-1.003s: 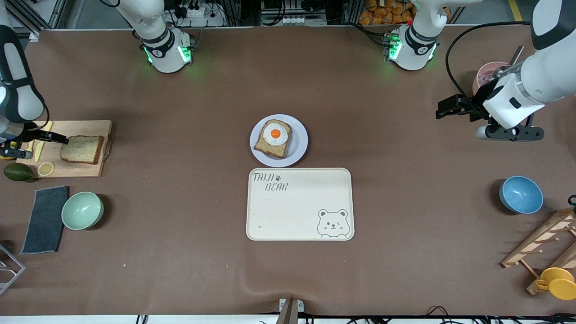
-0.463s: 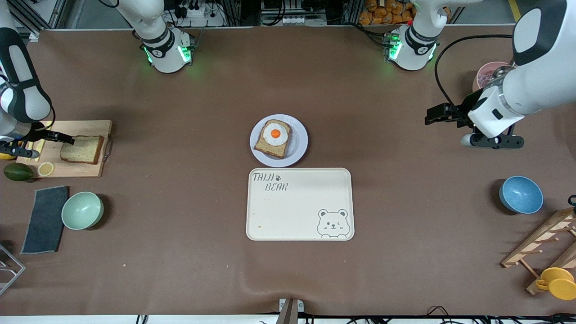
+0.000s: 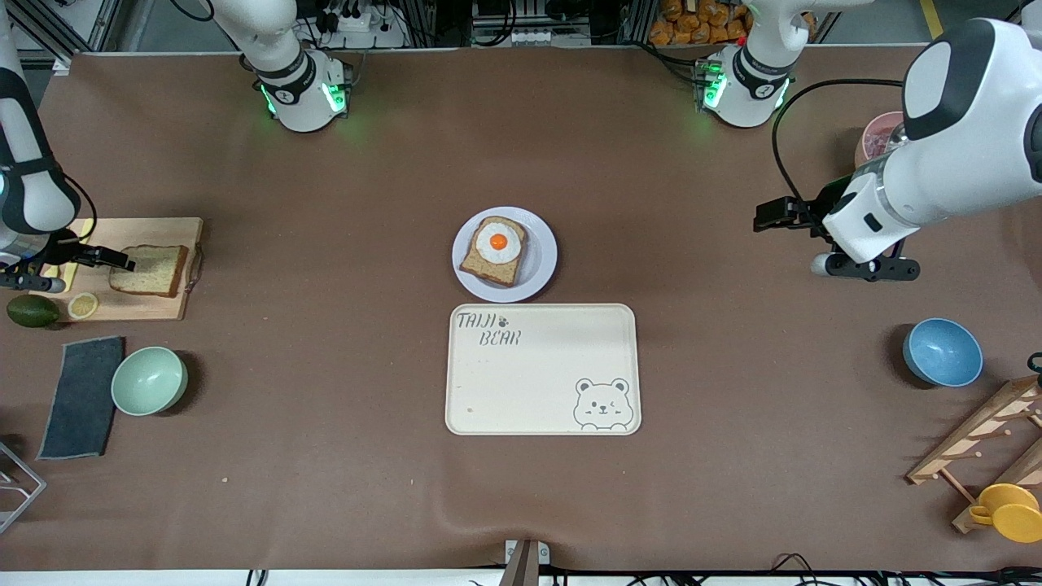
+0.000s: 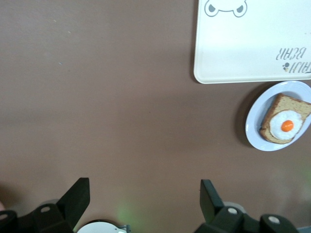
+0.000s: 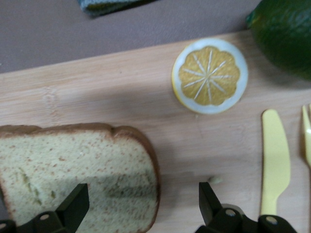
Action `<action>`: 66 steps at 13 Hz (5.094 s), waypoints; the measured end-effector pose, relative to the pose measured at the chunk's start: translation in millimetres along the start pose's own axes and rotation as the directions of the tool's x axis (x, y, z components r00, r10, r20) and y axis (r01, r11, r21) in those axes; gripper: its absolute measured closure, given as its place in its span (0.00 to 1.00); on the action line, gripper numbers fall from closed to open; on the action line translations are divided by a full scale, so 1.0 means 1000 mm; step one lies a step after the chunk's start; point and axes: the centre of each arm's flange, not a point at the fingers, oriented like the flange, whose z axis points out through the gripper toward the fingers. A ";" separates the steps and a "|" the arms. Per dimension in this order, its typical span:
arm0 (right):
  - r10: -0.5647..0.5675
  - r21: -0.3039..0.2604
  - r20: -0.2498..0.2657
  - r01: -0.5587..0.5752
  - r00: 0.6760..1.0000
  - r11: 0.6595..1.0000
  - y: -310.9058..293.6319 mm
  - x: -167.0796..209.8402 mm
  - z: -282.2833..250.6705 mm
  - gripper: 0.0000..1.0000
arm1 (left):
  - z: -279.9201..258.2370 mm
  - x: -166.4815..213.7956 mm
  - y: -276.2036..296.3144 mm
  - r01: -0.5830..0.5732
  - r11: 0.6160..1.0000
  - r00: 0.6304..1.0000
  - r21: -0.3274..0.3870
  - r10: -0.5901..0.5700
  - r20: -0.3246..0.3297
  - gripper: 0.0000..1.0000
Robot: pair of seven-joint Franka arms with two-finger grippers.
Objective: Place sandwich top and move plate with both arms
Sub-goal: 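Grasp the bread slice with the right gripper and lift it, then carry the bread with the right gripper over the egg toast plate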
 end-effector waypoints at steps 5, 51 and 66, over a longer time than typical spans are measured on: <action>-0.038 0.009 0.009 0.037 0.999 0.999 0.011 0.005 0.012 0.00 | 0.036 0.015 0.015 -0.050 0.998 0.997 -0.039 0.052 0.061 0.00; -0.983 0.428 -0.062 0.895 0.171 0.128 -0.727 0.022 -0.052 0.93 | 0.245 -0.021 -0.036 0.094 0.629 0.995 -0.772 -0.032 0.096 0.00; -0.996 0.450 -0.087 0.893 0.032 -0.011 -0.754 0.041 0.004 0.93 | 0.319 -0.026 -0.049 0.095 0.529 0.995 -0.843 -0.036 0.090 0.06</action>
